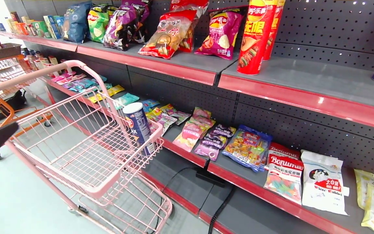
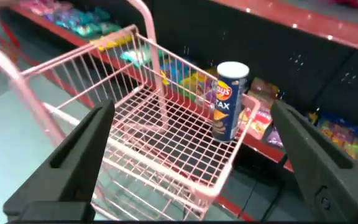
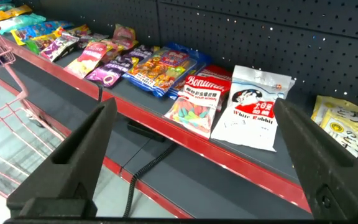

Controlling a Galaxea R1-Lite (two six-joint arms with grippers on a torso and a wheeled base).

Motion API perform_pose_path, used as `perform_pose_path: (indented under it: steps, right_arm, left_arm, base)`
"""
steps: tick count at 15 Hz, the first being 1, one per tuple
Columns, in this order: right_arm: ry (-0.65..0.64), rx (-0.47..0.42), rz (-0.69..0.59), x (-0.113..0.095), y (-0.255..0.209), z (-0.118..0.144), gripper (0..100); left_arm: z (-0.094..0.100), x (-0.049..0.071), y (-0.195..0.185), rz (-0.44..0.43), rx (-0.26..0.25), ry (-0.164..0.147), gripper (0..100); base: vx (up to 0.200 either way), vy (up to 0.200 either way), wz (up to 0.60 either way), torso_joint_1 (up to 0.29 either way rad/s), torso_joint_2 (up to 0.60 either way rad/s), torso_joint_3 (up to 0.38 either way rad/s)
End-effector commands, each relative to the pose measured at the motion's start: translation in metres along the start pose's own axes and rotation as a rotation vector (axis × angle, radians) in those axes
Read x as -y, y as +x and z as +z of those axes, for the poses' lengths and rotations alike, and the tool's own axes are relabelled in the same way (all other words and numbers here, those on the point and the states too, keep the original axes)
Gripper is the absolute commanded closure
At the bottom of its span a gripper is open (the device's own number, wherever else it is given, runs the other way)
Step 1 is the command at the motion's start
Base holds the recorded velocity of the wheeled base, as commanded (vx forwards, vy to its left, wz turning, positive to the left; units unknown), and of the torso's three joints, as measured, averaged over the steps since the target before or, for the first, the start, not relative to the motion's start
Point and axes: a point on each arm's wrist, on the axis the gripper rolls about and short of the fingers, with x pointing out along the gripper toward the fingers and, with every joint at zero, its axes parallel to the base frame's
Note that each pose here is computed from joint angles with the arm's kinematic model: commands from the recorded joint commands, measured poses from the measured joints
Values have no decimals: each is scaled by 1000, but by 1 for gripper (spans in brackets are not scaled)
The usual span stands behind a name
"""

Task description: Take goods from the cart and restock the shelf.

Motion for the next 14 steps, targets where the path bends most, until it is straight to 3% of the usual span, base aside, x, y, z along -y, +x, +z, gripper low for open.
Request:
perform_pose_path:
  steps: [1,4,6,12,14]
  right_arm:
    - [0,1,1,0,0,0,0]
    - [-1,1,1,0,0,0,0]
    - [-1,1,1,0,0,0,0]
    - [-3,1,1,0,0,0,0]
    - [-3,1,1,0,0,0,0]
  left_arm:
    - [-33,-8,131,-187,-272,-31,0]
    - [-54,-12,175,-248,-360,41,0]
    - [-63,-3,185,-332,-391,62,0]
    - [-67,2,232,-386,-380,114,0]
    - [-82,-3,244,-418,-390,149,0]
  base:
    - [0,0,0,0,0,0]
    - [0,0,0,0,0,0]
    - [0,0,0,0,0,0]
    - [0,0,0,0,0,0]
    - [0,0,0,0,0,0]
